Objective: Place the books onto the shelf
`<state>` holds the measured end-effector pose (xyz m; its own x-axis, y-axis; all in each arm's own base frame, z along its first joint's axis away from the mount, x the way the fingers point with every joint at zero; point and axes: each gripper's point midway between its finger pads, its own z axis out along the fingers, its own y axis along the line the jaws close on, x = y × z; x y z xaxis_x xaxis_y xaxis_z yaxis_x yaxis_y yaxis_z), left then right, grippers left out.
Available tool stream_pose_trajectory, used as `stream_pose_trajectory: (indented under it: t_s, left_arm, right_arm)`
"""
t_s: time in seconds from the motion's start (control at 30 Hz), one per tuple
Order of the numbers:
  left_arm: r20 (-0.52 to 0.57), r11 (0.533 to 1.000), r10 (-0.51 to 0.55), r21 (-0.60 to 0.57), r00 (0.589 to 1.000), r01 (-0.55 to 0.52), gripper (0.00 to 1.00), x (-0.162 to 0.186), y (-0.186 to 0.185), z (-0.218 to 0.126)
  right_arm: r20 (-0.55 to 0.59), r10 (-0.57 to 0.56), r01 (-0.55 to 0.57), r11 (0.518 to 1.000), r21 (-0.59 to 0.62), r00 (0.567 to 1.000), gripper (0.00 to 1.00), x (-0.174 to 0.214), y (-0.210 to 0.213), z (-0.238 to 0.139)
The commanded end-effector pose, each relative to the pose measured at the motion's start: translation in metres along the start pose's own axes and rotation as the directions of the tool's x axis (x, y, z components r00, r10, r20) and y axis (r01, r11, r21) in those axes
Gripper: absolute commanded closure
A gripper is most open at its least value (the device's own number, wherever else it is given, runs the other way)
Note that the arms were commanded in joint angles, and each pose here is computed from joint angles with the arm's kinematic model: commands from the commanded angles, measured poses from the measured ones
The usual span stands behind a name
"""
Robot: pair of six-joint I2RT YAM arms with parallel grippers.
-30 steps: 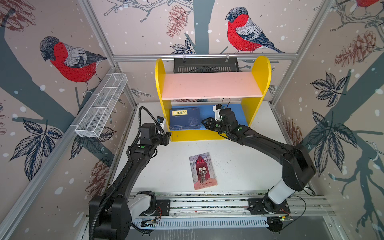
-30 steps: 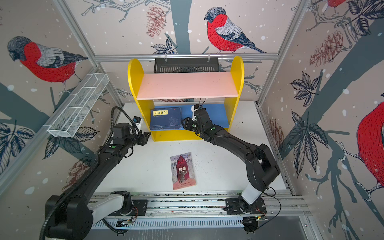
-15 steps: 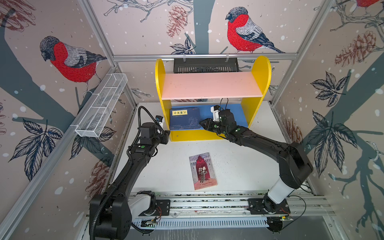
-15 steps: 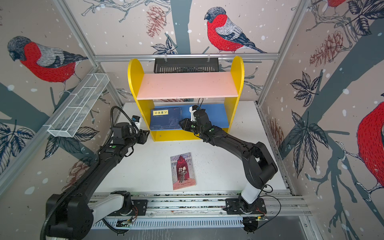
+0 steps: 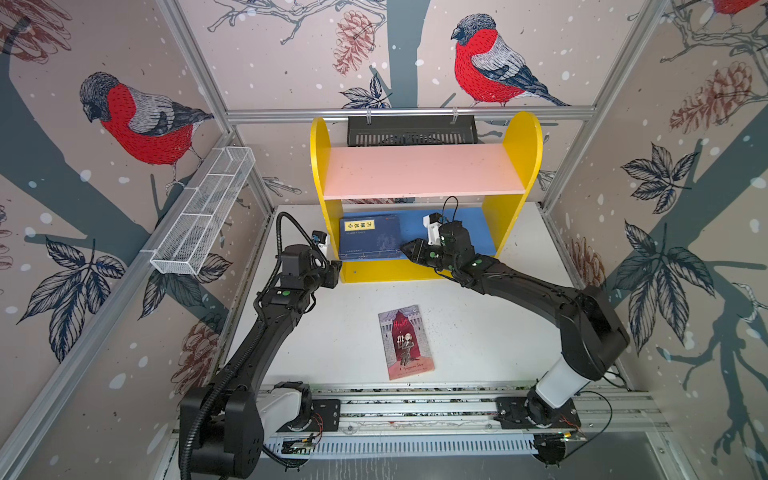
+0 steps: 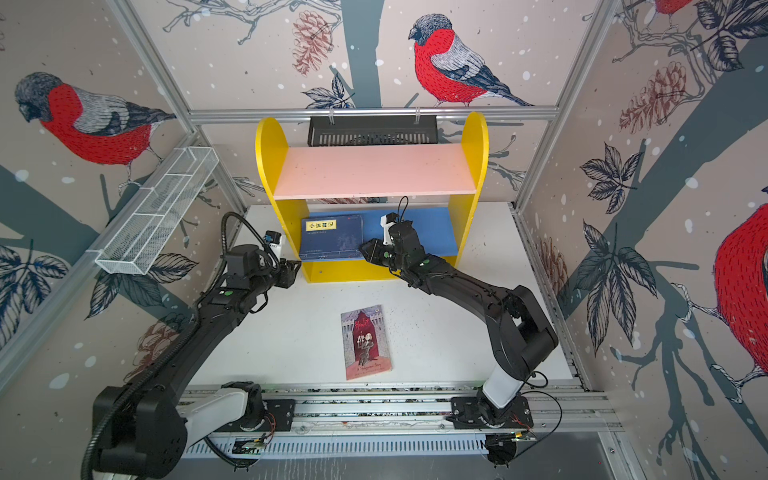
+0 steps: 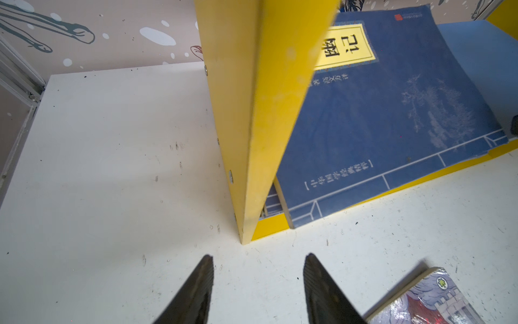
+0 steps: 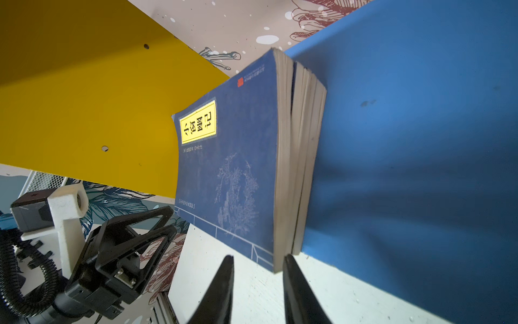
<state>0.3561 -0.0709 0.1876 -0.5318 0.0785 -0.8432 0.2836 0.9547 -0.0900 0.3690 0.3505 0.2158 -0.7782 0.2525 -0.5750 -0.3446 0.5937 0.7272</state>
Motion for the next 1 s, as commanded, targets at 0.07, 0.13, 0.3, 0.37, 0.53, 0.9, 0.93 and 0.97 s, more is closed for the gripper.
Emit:
stream_pose_trajectory:
  t_s: [0.07,0.13,0.3,0.37,0.53,0.9,0.93,0.97]
  left_arm:
    - [0.042,1.000,0.015,0.011,0.999,-0.016,0.47,-0.009,-0.001,0.001]
    - [0.047,1.000,0.011,0.008,0.999,-0.012,0.47,-0.009,0.000,0.001]
    - [0.055,1.000,0.007,0.000,0.998,-0.007,0.47,-0.011,0.001,0.001]
    - [0.057,1.000,0.007,-0.001,0.998,-0.007,0.47,-0.011,0.001,0.001]
    - [0.061,1.000,0.005,-0.007,0.998,-0.005,0.48,-0.012,0.002,0.002]
    - [0.073,1.000,-0.007,-0.018,0.997,0.009,0.49,-0.015,0.005,0.004]
    - [0.074,1.000,-0.008,-0.018,0.997,0.009,0.49,-0.015,0.005,0.004]
    - [0.075,1.000,-0.007,-0.018,0.997,0.009,0.49,-0.016,0.005,0.004]
  right_arm:
    - [0.031,-0.008,0.009,0.999,-0.034,0.999,0.68,-0.009,0.008,-0.001]
    - [0.020,-0.007,0.008,0.999,-0.043,1.000,0.69,-0.008,0.008,0.002]
    - [0.004,0.000,0.000,0.999,-0.049,1.000,0.70,-0.005,0.008,0.008]
    - [-0.006,0.002,-0.002,0.999,-0.048,1.000,0.70,-0.004,0.007,0.010]
    - [-0.009,0.002,-0.002,0.998,-0.056,1.000,0.73,-0.004,0.009,0.013]
    - [-0.012,0.005,-0.006,0.998,-0.070,1.000,0.75,-0.004,0.012,0.013]
    - [-0.011,0.006,-0.007,0.998,-0.069,1.000,0.75,-0.004,0.011,0.013]
    - [-0.013,0.006,-0.007,0.998,-0.070,1.000,0.75,-0.003,0.012,0.013]
